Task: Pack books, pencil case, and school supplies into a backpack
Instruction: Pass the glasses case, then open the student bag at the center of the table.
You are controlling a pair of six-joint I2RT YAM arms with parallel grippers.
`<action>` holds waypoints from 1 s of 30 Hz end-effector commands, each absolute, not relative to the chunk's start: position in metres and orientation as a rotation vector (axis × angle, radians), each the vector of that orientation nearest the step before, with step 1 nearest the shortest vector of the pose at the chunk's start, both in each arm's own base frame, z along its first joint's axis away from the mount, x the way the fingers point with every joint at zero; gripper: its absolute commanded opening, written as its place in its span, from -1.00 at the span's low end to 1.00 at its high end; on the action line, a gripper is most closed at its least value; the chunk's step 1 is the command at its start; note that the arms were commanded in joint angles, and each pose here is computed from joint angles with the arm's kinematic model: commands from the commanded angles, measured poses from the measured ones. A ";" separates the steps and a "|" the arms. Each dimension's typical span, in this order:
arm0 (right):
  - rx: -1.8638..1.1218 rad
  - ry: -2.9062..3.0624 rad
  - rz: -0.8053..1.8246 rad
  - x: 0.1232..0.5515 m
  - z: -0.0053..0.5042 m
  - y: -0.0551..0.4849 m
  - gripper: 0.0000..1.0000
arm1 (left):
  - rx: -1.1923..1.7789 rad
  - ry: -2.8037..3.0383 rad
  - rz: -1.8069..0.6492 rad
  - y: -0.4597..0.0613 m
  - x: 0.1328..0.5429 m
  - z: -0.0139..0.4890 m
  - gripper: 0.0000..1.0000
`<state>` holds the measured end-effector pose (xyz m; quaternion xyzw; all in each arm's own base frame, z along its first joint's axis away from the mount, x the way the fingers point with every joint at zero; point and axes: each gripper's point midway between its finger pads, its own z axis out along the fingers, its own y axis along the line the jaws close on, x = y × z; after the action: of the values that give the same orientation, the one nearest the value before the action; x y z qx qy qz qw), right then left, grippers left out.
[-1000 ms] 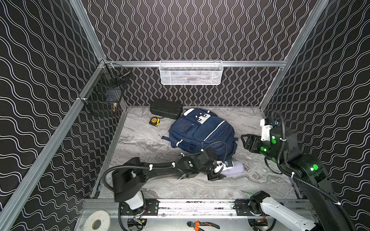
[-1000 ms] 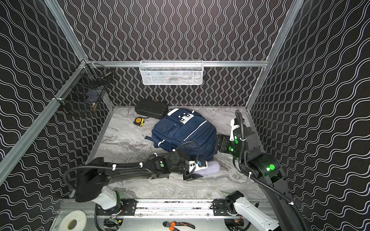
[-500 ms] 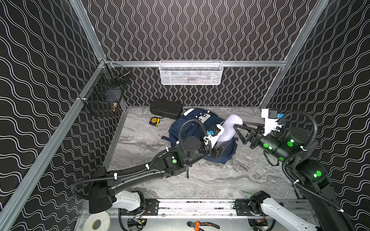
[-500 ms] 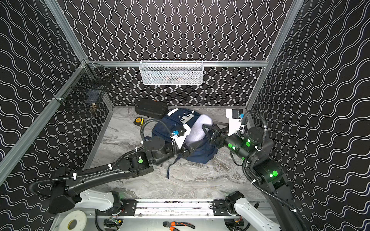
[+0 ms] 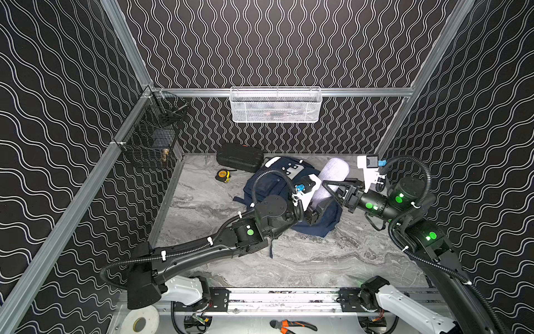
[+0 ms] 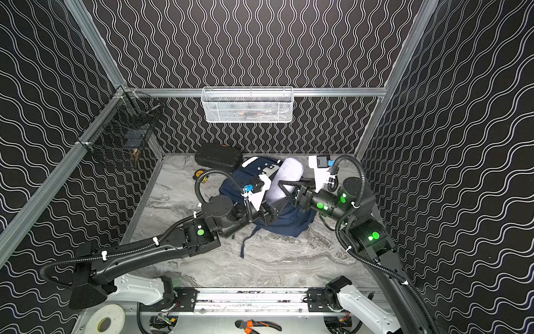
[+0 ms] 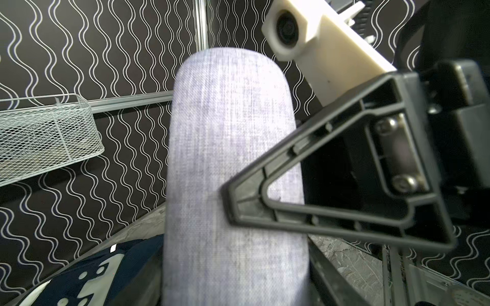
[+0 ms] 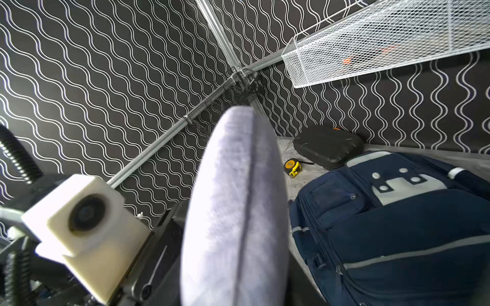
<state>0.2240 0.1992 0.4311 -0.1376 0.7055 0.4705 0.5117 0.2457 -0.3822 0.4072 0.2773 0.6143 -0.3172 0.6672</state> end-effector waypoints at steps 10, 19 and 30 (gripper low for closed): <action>-0.020 1.773 0.801 0.258 0.442 0.146 -0.67 | 0.572 1.370 -0.596 -0.375 0.264 0.407 0.97; 0.235 1.795 0.441 0.264 0.444 0.078 -0.81 | 0.554 1.725 -0.497 -0.367 0.344 0.335 0.90; 0.258 1.875 0.531 0.251 0.417 0.085 -0.86 | 0.728 2.073 -0.448 -0.405 0.381 0.221 0.79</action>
<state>0.2539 0.0827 0.4217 0.1019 0.7905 0.2096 0.5664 0.3869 -0.4030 0.2414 0.2808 0.8139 -0.1782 0.4764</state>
